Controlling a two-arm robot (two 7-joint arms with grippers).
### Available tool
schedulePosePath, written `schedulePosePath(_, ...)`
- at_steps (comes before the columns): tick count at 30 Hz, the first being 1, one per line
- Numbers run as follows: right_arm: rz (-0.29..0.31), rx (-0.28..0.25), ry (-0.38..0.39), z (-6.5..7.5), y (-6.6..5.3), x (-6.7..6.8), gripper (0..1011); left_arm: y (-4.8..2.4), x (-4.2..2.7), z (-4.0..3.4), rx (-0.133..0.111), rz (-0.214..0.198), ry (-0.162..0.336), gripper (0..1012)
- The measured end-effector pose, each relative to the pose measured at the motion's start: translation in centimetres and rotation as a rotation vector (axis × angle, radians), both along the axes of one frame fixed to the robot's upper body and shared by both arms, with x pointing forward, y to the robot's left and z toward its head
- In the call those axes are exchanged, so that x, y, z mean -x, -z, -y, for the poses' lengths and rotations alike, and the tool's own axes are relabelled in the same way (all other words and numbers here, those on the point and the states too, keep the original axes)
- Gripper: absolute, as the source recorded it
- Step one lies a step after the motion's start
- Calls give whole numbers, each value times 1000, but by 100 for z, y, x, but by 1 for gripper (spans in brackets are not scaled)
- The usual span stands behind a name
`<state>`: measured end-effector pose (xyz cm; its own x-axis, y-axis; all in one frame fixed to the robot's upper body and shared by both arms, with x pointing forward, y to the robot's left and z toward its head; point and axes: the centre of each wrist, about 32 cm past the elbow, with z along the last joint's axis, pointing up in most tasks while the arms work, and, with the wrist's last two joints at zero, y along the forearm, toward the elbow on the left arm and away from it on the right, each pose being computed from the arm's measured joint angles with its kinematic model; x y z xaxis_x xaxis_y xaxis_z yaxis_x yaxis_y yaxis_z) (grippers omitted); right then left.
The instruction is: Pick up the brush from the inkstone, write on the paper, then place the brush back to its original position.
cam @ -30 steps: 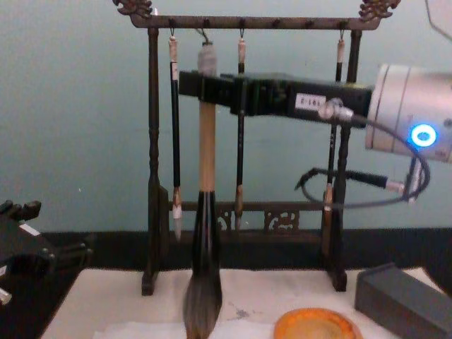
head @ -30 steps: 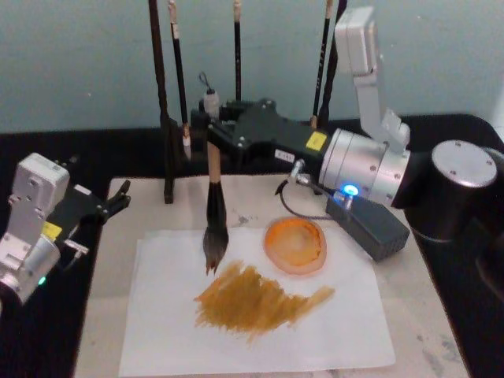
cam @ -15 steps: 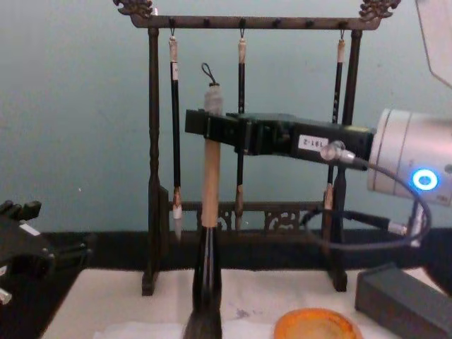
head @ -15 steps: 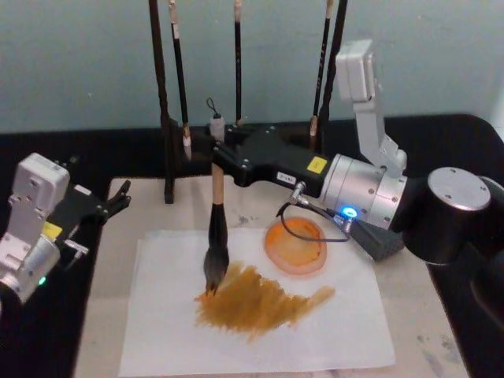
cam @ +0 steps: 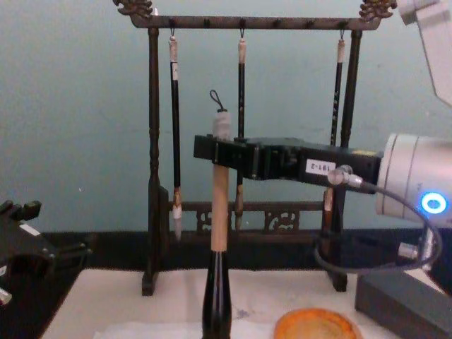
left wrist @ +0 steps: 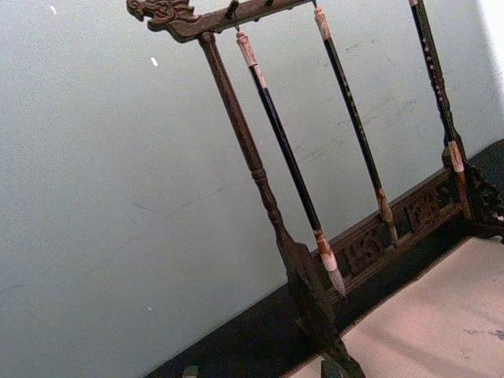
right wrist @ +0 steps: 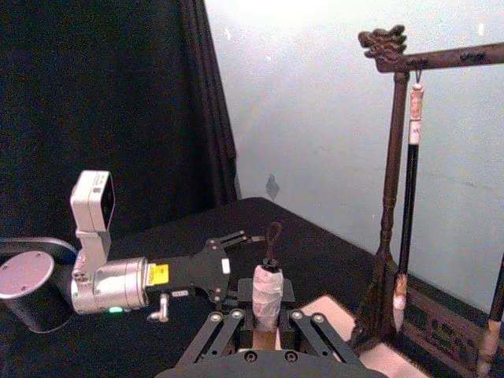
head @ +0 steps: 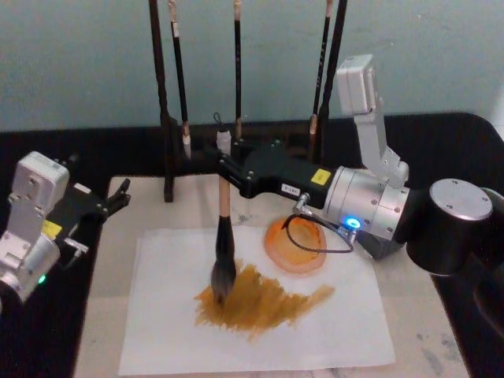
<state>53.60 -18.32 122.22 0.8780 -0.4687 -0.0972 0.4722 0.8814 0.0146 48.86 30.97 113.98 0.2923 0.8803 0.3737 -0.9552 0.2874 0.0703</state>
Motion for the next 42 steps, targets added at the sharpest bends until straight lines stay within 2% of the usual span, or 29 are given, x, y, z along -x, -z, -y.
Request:
schedulePosePath(28, -38, 39, 51, 111, 86, 12, 176, 0, 0, 0, 0, 0, 0, 1009)
schedulePosePath(42, -30, 35, 116, 220, 57, 23, 176, 0, 0, 0, 0, 0, 0, 1010)
